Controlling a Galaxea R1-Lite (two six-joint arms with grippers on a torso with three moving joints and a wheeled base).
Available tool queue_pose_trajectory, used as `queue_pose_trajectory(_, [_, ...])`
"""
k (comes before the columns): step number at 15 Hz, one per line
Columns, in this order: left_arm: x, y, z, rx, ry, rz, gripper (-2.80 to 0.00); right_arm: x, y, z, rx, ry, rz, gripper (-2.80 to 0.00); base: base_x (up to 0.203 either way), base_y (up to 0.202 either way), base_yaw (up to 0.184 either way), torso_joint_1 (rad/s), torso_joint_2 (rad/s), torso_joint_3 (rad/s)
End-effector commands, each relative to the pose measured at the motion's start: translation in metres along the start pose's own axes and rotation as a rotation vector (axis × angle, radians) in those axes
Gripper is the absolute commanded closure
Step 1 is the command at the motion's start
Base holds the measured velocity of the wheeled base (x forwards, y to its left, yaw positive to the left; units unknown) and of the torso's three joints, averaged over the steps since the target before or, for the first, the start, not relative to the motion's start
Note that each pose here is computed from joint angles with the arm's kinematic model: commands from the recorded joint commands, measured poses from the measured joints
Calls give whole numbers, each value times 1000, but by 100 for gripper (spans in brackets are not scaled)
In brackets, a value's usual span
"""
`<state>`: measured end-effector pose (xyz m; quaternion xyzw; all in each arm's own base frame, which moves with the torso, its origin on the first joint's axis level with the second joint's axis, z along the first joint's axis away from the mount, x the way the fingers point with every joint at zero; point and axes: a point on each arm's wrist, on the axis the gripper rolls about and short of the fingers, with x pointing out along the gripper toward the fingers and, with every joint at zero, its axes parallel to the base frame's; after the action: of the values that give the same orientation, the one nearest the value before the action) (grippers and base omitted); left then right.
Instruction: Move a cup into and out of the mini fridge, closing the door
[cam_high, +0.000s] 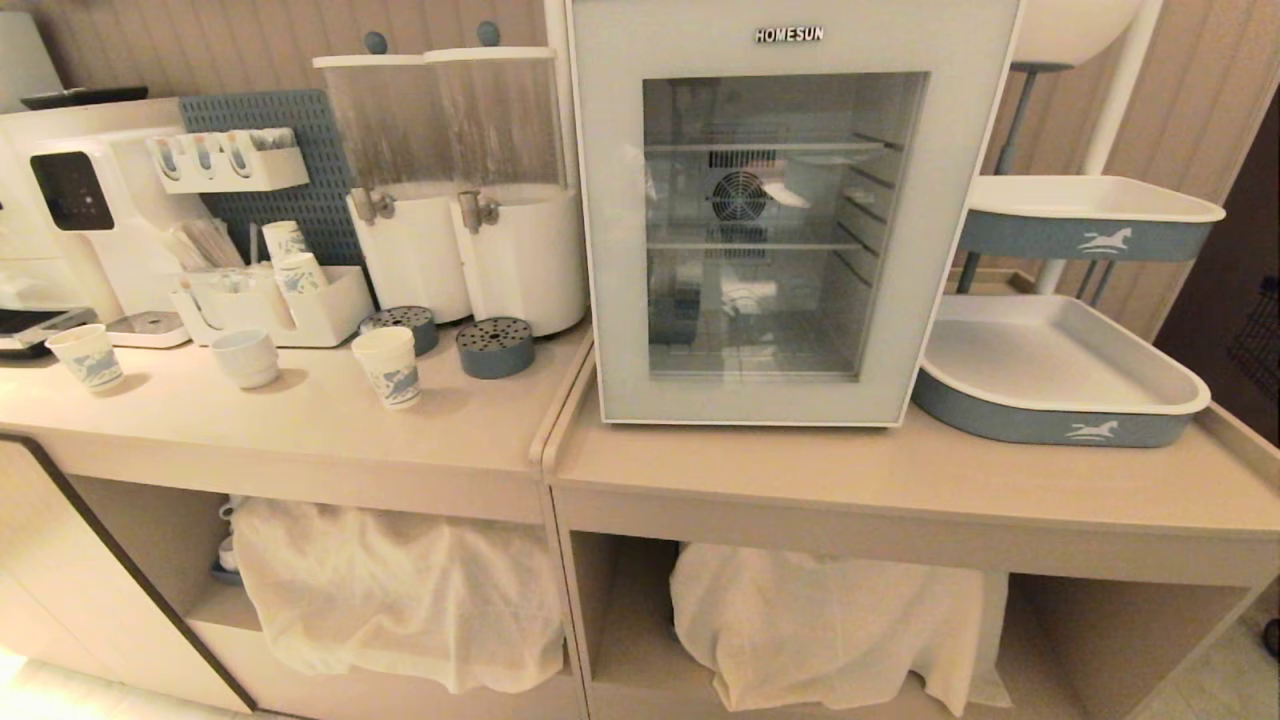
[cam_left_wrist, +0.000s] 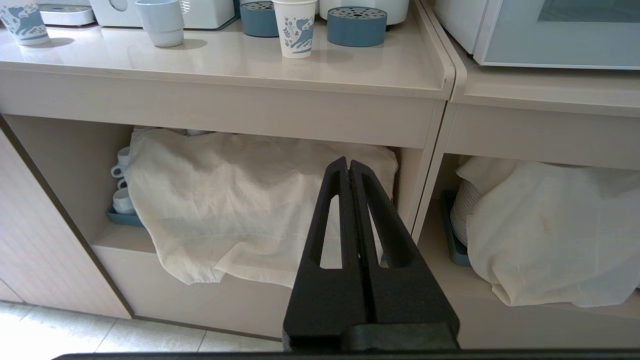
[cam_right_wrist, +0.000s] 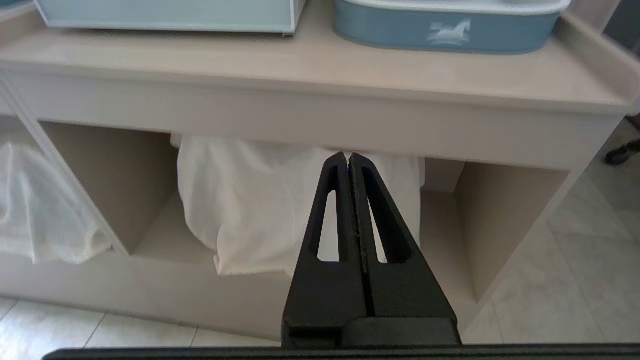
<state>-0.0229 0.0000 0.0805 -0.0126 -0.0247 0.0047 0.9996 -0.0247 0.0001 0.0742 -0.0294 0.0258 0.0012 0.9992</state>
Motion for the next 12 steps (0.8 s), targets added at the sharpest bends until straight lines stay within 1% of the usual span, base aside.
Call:
queue_pose_trajectory(1, [1, 0, -5, -1, 18, 1, 0, -1, 0, 1, 1, 2, 2, 0, 0, 0, 0, 0, 0, 0])
queue_pose_trajectory(3, [1, 0, -5, 7, 20, 1, 0, -1, 0, 1, 10, 0, -2, 0, 0, 0, 0, 0, 0, 0])
queue_pose_trajectory(12, [1, 0, -5, 5, 19, 1, 0, 0, 0, 1, 17, -1, -5, 0, 0, 0, 0, 0, 0, 0])
